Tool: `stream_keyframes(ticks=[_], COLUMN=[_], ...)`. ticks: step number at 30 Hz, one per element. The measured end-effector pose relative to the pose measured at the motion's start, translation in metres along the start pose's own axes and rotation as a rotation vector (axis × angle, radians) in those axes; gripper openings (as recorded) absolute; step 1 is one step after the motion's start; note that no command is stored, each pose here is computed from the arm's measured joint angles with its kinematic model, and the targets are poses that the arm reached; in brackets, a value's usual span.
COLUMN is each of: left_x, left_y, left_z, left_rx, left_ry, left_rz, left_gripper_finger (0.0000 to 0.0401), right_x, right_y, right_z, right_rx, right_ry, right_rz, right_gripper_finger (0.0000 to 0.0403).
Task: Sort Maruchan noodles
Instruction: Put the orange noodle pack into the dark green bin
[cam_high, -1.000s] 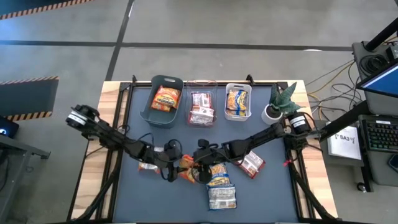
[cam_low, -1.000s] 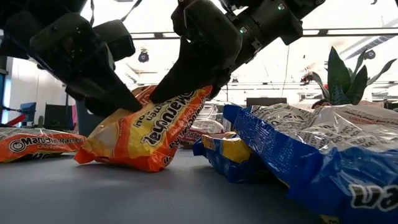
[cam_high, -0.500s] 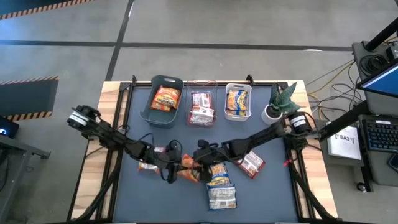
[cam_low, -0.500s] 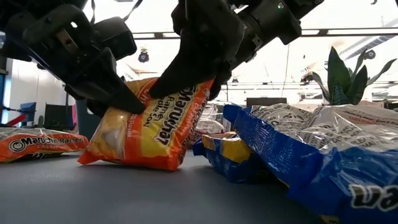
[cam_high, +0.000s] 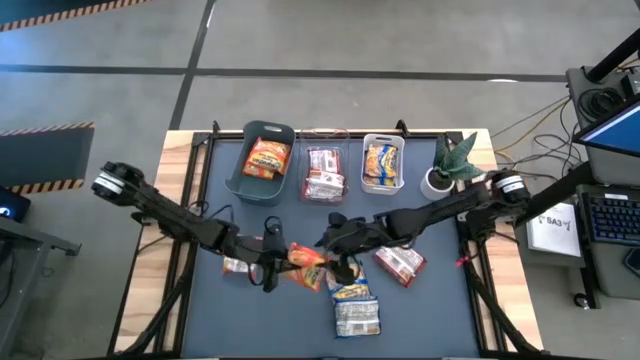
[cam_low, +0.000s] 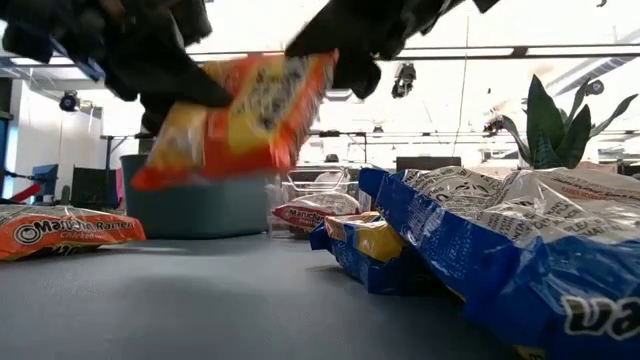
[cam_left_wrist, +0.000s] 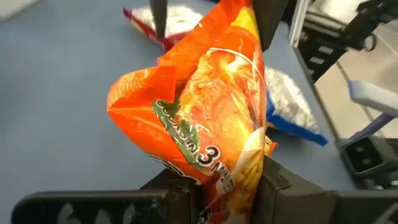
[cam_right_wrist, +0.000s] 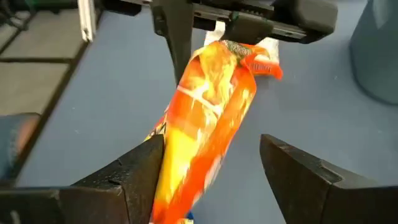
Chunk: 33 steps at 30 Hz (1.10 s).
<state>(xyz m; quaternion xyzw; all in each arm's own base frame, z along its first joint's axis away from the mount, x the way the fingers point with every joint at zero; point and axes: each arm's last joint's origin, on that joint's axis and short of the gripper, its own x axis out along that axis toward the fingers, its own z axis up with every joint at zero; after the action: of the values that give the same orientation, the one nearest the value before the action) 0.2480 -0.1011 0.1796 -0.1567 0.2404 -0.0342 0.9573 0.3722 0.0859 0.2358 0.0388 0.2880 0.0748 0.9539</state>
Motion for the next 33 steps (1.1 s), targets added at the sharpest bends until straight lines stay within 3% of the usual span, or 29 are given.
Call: stream_keyframes(ticks=[7,15,17,23,28,33], left_x=[-0.036,-0.088,-0.1,-0.128,-0.139,-0.149], left_y=[-0.004,0.009,0.018,0.047,0.079,0.116], left_z=[0.037,0.082,0.092,0.133,0.15,0.149], left_rx=[0.005,0.08,0.088,0.085,0.074,0.027], left_ry=[-0.036,0.076,0.144,0.18,0.205,0.283], left_rz=[0.051,0.377,0.453,0.617,0.645,0.656], left_gripper_finger=[0.0066,0.0066,0.0066,0.0066,0.0066,0.0066], right_x=[-0.043,-0.064,-0.065,-0.065,-0.065,-0.066], right_y=[-0.002,-0.005,-0.005,-0.007,-0.007,-0.007], right_z=[-0.004,-0.02,-0.024,-0.033,-0.032,-0.032], right_rx=[-0.013,-0.006,-0.006,-0.014,-0.035,-0.057], right_ry=[-0.057,-0.203,-0.229,-0.22,-0.231,-0.241], right_rz=[0.008,0.028,0.032,0.029,0.028,0.027], right_gripper_finger=[0.026,0.0254,0.0256,0.0253,0.0252,0.0256])
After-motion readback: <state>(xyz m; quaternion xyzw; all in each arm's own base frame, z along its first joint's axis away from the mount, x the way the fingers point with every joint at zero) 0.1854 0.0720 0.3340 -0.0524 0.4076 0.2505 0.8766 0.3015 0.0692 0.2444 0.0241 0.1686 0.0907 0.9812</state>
